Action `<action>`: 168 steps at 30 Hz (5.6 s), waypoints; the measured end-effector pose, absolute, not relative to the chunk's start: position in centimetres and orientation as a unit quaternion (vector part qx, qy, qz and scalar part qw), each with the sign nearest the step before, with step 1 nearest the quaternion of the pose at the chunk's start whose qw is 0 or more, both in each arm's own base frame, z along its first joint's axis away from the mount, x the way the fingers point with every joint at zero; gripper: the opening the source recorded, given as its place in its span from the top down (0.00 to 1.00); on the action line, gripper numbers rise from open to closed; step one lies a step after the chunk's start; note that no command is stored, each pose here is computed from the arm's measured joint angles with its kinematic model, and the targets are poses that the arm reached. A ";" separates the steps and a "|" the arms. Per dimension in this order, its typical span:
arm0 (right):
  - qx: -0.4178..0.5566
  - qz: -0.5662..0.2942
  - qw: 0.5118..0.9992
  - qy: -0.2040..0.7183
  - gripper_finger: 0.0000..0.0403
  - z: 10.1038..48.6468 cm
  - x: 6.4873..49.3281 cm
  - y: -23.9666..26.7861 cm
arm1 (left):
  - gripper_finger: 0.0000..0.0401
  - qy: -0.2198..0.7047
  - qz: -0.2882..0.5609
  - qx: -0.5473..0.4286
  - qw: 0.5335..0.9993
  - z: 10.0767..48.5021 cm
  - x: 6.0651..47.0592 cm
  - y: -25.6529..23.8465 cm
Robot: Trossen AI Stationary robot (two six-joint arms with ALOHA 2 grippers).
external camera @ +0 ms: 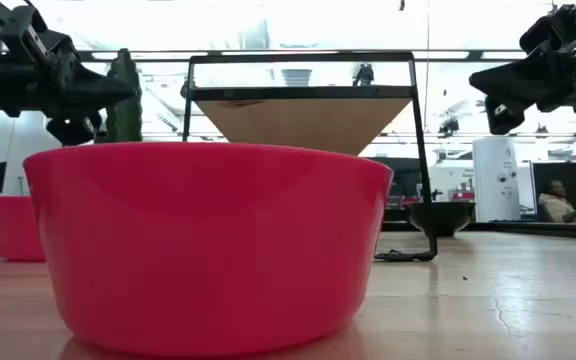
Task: Pick & Place Mini bowls
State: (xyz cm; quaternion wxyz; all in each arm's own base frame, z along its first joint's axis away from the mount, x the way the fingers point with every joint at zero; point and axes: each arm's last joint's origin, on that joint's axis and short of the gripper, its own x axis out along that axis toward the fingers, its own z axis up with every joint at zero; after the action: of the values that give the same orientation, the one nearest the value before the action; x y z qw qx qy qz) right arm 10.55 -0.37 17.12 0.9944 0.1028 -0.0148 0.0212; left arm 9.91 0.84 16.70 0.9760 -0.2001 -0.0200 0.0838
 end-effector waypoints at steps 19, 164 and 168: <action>0.103 0.021 0.994 -0.015 0.98 17.1 10.5 -0.4 | 1.00 -0.020 0.084 -0.200 0.976 16.7 9.9 0.8; 0.559 -0.586 0.544 0.220 0.96 15.6 13.9 -14.7 | 1.00 -0.021 0.084 -0.200 0.976 16.7 9.9 0.8; 0.557 -0.573 0.561 0.218 0.97 16.4 13.7 -14.8 | 1.00 -0.020 0.084 -0.200 0.976 16.7 9.9 0.8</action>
State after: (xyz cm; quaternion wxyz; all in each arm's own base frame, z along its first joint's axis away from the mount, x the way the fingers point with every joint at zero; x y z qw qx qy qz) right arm 13.73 -14.83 16.37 0.5609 0.5568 0.2181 -0.5726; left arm 9.91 0.84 16.71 0.9760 -0.2001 -0.0204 0.0839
